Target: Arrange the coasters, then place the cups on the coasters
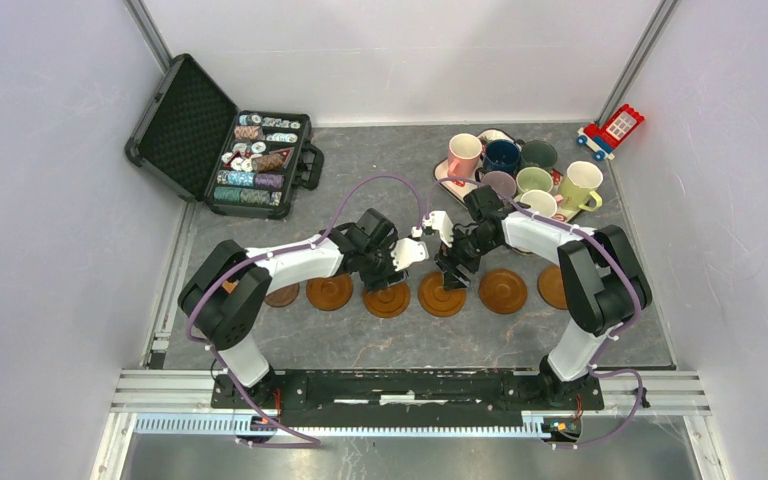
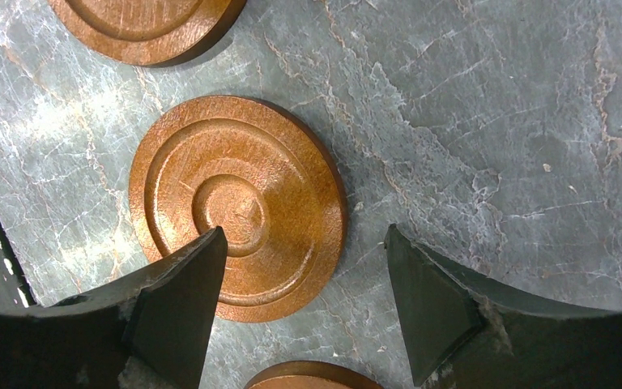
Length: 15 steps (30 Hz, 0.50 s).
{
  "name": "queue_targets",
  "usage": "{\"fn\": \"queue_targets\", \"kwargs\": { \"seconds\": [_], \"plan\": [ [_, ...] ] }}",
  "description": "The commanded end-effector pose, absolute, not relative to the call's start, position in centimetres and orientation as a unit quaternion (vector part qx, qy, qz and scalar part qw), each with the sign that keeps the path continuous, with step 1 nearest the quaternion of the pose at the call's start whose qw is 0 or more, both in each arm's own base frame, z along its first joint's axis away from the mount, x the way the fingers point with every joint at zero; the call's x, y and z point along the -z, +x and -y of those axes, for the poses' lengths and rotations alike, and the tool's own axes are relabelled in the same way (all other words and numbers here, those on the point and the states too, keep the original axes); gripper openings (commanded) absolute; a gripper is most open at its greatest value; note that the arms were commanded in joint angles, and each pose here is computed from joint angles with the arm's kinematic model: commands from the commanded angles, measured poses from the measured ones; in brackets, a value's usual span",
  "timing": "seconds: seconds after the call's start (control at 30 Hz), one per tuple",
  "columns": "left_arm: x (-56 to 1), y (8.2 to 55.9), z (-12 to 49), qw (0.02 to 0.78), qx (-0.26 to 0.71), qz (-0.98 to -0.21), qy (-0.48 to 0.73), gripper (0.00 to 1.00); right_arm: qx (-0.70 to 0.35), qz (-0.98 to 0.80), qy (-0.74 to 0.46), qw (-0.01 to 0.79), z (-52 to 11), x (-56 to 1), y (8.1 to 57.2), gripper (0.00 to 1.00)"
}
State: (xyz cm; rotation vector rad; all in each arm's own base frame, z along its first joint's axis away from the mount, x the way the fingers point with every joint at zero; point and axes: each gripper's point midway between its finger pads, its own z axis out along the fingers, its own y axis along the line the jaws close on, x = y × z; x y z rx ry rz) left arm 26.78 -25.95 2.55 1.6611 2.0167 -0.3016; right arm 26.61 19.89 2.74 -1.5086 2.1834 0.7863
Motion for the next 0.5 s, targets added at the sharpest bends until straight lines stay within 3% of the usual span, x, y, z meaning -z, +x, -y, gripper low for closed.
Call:
{"fn": "queue_targets", "kwargs": {
  "seconds": [0.0,0.1,0.3,0.47],
  "plan": [
    [-3.0,28.1,26.5,0.274,0.098,-0.734,0.614,0.65,-0.274,-0.766,-0.544,0.207,-20.1,-4.0,27.7,0.79],
    [-3.1,28.0,26.5,0.275,0.101,-0.732,0.615,0.66,-0.275,-0.765,-0.544,0.206,-20.2,-4.0,27.6,0.79],
    [-7.5,28.3,27.1,0.296,0.158,-0.753,0.566,0.79,-0.278,-0.763,-0.542,0.215,-20.5,-4.7,28.2,0.79],
    [-9.4,29.5,23.3,0.298,0.169,-0.788,0.511,0.79,-0.284,-0.759,-0.536,0.238,-21.4,-6.3,29.3,0.82]
  ]
}}
